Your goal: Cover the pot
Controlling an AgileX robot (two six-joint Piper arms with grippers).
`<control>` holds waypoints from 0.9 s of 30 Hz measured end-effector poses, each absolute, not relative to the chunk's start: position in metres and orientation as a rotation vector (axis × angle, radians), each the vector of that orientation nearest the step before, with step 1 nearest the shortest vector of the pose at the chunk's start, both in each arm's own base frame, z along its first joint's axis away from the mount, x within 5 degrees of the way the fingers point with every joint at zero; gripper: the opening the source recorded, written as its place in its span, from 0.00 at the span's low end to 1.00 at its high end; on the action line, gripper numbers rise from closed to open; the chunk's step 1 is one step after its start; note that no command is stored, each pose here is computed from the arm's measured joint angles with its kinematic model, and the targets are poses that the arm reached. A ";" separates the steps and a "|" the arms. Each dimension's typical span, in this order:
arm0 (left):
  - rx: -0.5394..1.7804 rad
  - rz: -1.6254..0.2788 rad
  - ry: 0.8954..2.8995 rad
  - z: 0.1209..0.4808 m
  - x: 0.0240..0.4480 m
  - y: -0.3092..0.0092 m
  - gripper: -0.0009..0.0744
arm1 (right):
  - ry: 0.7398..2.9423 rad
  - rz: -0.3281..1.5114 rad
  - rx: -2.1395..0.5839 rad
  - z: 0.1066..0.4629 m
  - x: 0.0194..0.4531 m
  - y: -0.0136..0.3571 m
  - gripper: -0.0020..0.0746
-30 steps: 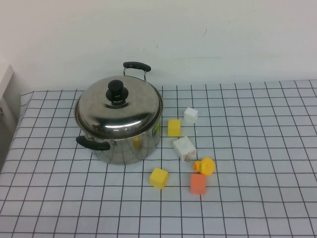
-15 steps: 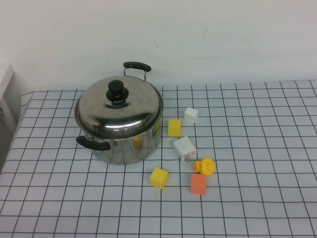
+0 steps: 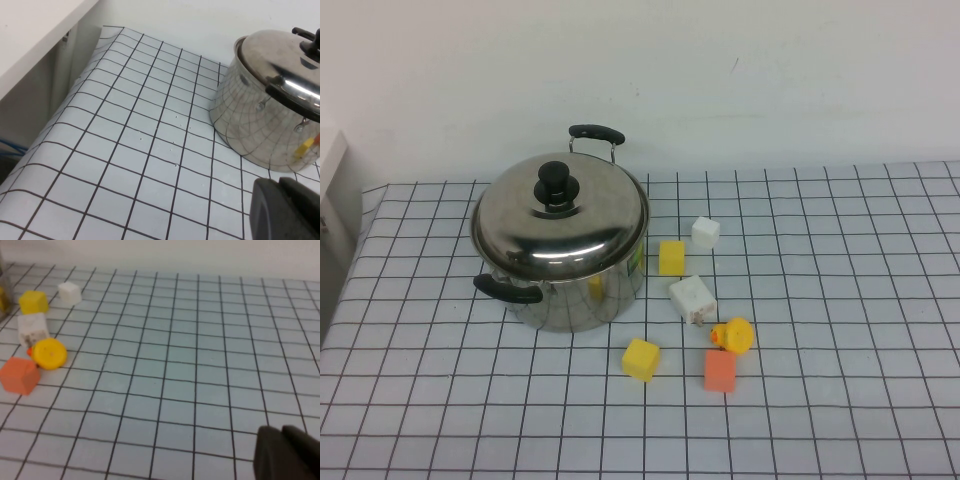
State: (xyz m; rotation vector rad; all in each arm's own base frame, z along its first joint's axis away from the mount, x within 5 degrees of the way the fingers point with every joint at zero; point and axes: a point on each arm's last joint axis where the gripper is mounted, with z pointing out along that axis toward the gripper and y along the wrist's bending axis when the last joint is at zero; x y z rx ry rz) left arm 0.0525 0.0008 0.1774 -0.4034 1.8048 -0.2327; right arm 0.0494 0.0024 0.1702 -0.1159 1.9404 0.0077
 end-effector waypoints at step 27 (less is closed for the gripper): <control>-0.406 -0.235 1.804 0.177 0.052 0.001 0.01 | 1.906 -0.058 -0.095 0.171 0.051 0.002 0.04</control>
